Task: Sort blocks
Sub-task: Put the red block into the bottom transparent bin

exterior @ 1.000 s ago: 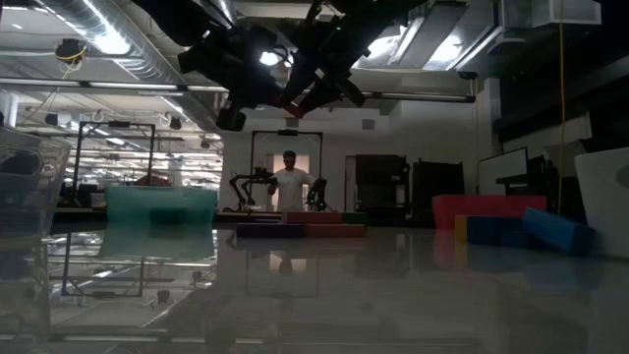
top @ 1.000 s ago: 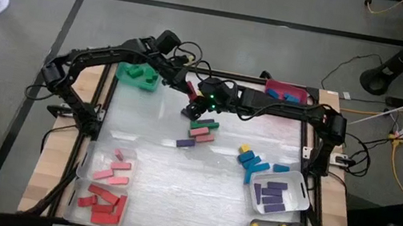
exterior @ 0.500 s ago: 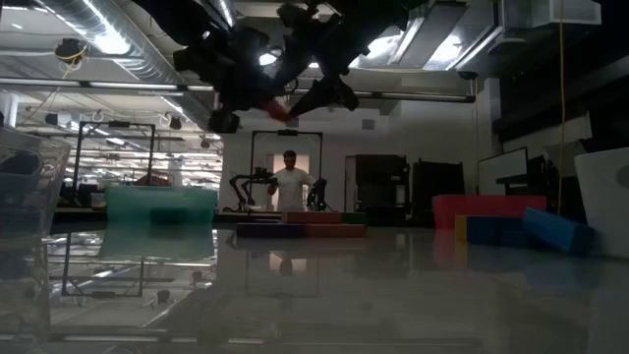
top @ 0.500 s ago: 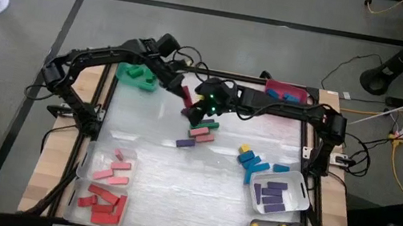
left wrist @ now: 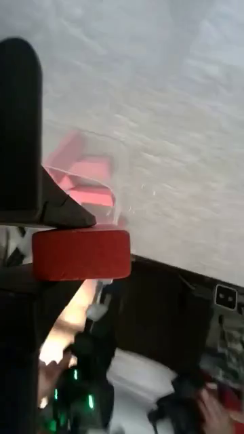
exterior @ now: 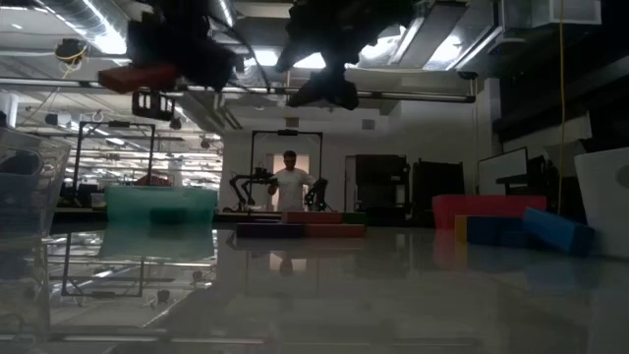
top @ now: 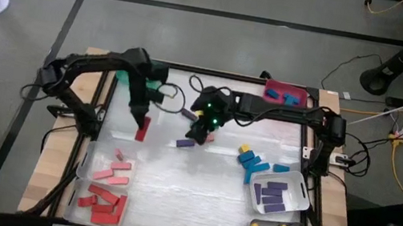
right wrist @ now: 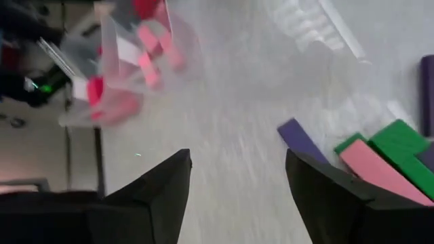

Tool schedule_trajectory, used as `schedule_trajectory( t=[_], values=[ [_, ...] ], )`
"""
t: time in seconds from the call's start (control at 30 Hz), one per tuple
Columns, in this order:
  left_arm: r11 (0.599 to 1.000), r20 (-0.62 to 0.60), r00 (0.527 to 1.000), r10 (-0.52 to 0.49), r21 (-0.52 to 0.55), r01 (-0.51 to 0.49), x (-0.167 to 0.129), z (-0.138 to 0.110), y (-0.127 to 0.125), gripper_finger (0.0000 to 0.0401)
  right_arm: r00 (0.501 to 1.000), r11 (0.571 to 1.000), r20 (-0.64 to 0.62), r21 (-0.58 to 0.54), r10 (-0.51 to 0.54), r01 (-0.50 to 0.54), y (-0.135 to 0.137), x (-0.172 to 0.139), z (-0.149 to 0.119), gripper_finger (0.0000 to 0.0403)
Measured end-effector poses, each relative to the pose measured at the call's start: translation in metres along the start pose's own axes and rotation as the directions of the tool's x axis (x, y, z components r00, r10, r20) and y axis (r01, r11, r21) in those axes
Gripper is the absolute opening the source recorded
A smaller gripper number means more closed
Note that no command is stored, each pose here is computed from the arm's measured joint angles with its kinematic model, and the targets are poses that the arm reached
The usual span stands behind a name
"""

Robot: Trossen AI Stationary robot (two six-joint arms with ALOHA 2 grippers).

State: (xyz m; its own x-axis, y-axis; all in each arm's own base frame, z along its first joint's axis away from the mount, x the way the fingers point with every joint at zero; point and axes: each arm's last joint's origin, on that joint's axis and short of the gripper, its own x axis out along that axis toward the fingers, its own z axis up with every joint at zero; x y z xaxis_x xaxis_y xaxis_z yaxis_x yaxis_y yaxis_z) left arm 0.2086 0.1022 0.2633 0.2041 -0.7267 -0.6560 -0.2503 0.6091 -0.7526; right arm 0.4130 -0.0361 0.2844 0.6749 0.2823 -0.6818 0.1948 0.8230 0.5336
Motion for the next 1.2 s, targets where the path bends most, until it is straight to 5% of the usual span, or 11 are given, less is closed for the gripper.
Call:
schedule_trajectory(
  t=[0.4, 0.6, 0.8, 1.2],
  values=[
    [0.984, -0.257, 0.963, 0.082, 0.175, -0.037, 0.064, -0.032, -0.078, 0.0042, 0.985, 0.99, -0.105, -0.047, -0.137, 0.133, 0.007, 0.016, -0.029, 0.0239],
    [0.968, -0.332, 0.934, 0.136, 0.245, -0.054, 0.103, -0.046, -0.11, 0.0042, 0.963, 0.957, -0.059, -0.141, -0.265, 0.254, 0.005, 0.016, -0.03, 0.0239],
    [0.938, -0.34, 0.925, 0.168, 0.344, -0.044, 0.137, -0.061, -0.138, 0.0043, 0.916, 0.857, -0.01, -0.356, -0.402, 0.372, -0.001, 0.019, -0.03, 0.0239],
    [0.925, -0.23, 0.915, 0.332, 0.27, -0.268, 0.164, -0.082, -0.156, 0.0069, 0.879, 0.695, -0.126, -0.668, -0.459, 0.267, -0.03, 0.072, -0.045, 0.0239]
  ],
)
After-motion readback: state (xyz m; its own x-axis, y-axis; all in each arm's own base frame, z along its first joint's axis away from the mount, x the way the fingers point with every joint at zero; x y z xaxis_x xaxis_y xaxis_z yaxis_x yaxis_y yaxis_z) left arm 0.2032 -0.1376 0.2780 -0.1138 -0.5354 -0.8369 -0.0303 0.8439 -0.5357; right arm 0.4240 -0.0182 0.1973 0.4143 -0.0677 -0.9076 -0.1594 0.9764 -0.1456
